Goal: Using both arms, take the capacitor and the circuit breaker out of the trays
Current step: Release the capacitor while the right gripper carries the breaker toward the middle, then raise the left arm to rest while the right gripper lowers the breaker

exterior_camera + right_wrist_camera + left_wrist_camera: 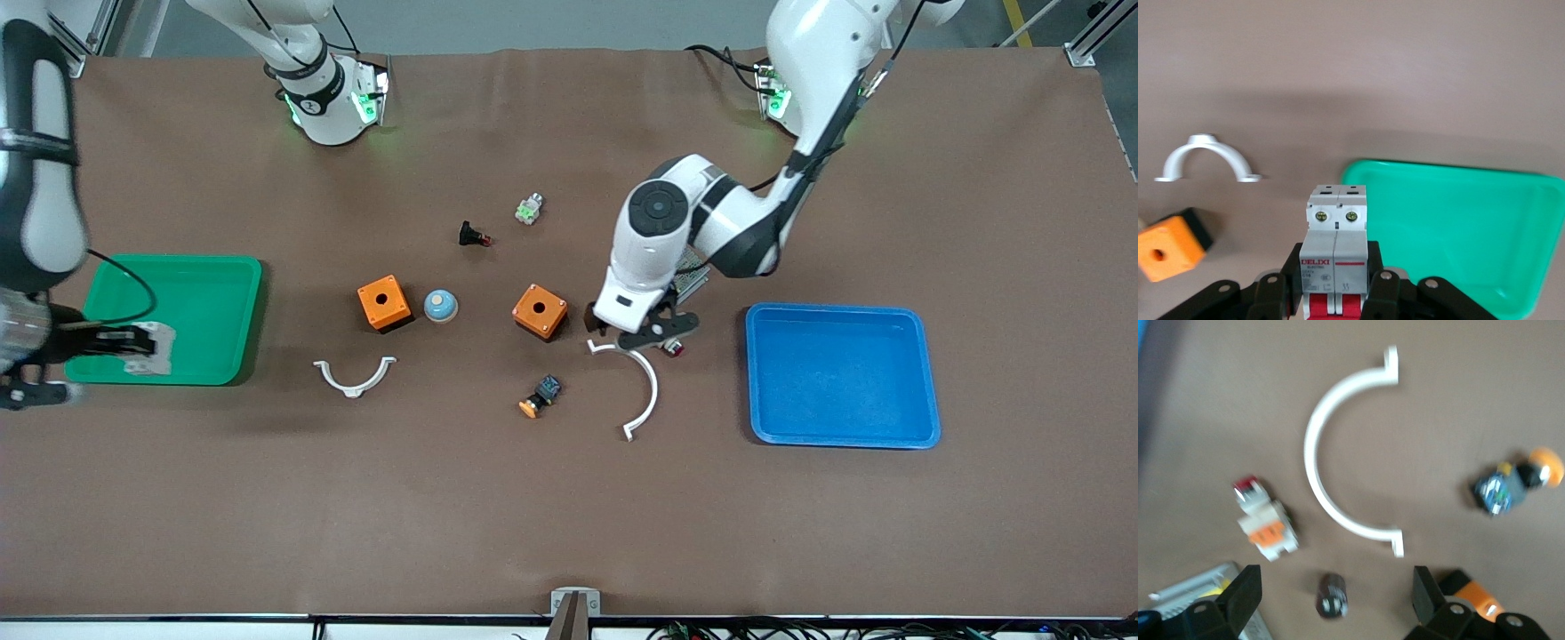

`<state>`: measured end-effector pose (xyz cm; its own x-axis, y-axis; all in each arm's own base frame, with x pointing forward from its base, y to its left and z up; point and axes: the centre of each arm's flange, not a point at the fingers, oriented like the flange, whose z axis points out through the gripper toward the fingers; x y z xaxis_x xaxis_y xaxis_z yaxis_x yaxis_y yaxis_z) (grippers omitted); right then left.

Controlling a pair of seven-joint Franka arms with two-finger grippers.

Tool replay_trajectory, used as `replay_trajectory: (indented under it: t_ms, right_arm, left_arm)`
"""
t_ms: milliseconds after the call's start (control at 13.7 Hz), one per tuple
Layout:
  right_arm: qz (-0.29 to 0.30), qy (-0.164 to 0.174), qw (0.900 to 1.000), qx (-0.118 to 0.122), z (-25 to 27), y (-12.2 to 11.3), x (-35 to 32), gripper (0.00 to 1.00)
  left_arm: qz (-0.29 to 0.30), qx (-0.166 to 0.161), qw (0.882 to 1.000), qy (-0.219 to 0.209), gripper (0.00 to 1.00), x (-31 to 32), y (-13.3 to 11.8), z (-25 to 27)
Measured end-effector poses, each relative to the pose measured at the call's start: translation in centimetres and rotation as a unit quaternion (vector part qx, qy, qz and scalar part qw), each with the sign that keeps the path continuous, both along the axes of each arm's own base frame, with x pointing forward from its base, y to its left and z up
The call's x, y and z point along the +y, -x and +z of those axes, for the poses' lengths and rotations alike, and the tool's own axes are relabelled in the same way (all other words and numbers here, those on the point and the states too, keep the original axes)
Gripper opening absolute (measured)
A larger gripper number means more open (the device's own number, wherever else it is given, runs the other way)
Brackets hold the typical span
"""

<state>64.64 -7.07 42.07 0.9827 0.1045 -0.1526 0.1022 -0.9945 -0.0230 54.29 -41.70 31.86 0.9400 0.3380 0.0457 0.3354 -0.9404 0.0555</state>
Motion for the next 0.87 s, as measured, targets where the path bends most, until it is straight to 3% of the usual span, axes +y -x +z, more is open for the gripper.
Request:
replay_trajectory:
  t_ms: [146,437,656,874]
  right_arm:
    - [0.007,0.005,1.000,0.001,-0.3,-0.5,8.2,0.40]
    - [-0.070,0.009,0.997,-0.015,-0.3,1.0,23.0,0.40]
    - [-0.118,-0.022,0.993,-0.007,-2.5,2.8,31.7,0.40]
    - [-0.157,-0.025,0.987,-0.014,-7.5,3.6,36.6,0.40]
  left_arm:
    - [0.004,-0.012,1.000,-0.014,1.00,3.3,-3.6,4.5]
    - [-0.041,-0.039,0.998,-0.038,1.00,13.1,-9.4,11.0]
    - [-0.052,-0.039,0.996,-0.053,1.00,18.4,-10.0,15.9]
    - [-0.067,-0.030,0.995,-0.067,1.00,21.3,-9.1,20.1]
